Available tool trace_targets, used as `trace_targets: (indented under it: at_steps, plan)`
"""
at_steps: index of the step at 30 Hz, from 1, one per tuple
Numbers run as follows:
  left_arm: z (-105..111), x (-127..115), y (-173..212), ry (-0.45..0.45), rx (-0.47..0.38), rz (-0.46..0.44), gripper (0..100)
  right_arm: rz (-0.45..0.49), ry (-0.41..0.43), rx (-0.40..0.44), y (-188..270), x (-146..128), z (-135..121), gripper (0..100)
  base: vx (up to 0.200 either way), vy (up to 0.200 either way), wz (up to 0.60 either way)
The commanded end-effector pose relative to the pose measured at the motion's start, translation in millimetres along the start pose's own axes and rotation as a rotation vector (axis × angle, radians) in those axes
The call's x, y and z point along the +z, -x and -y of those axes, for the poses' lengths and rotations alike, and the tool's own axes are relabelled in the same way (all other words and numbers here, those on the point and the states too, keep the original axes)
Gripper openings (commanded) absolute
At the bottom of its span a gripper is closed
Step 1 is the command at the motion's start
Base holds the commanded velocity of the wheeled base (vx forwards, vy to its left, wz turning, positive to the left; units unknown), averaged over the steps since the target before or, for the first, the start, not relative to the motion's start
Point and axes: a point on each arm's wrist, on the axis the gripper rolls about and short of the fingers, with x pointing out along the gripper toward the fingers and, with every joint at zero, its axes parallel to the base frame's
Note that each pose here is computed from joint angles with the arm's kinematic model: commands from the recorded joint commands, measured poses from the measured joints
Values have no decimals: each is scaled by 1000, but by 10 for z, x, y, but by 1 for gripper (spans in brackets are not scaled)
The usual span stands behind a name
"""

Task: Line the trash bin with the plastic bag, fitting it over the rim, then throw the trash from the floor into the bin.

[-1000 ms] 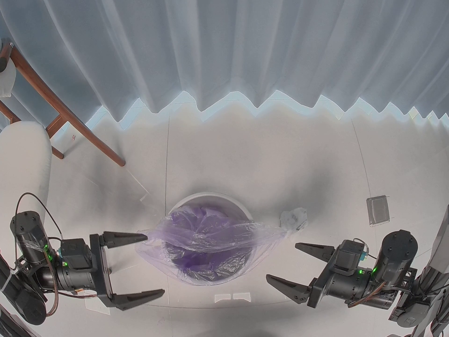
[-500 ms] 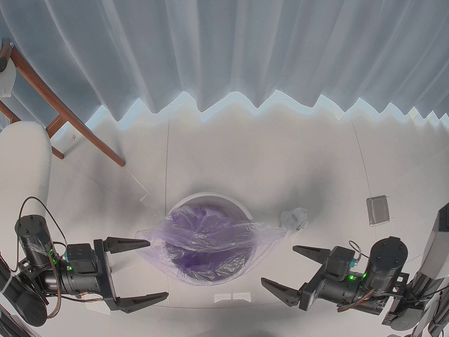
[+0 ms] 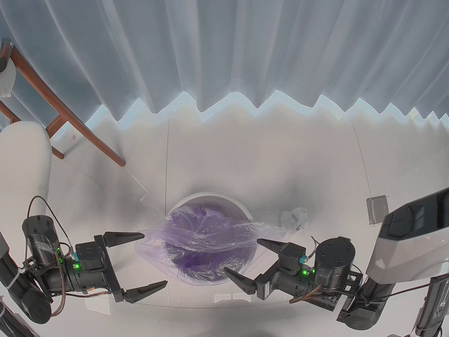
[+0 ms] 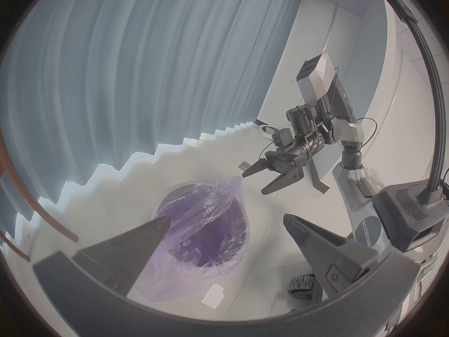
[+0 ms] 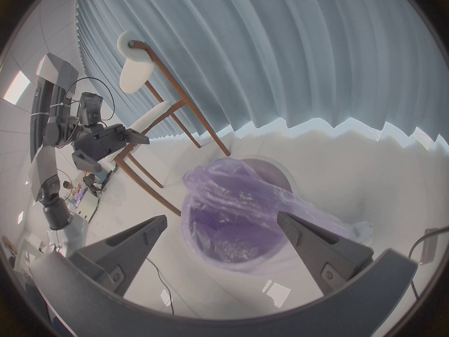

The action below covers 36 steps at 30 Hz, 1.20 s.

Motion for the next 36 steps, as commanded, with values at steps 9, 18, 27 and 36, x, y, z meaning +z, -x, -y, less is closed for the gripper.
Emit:
trace_targets:
  at_steps: [9, 18, 27, 36]
  plan:
    - [18, -137, -39, 37, -21, -54, 100, 17, 14, -16, -356, -139, 61, 100, 0, 0, 0]
    - [17, -178, -60, 51, -28, -69, 100, 81, 26, -40, -430, -6, 146, 100, 0, 0, 0]
    - [15, -190, -62, 57, -26, -76, 100, 123, 37, -35, -176, 217, 36, 100, 0, 0, 0]
    - [-42, -29, -217, 198, 9, -23, 100, 87, -146, -86, 33, 170, -21, 100, 0, 0, 0]
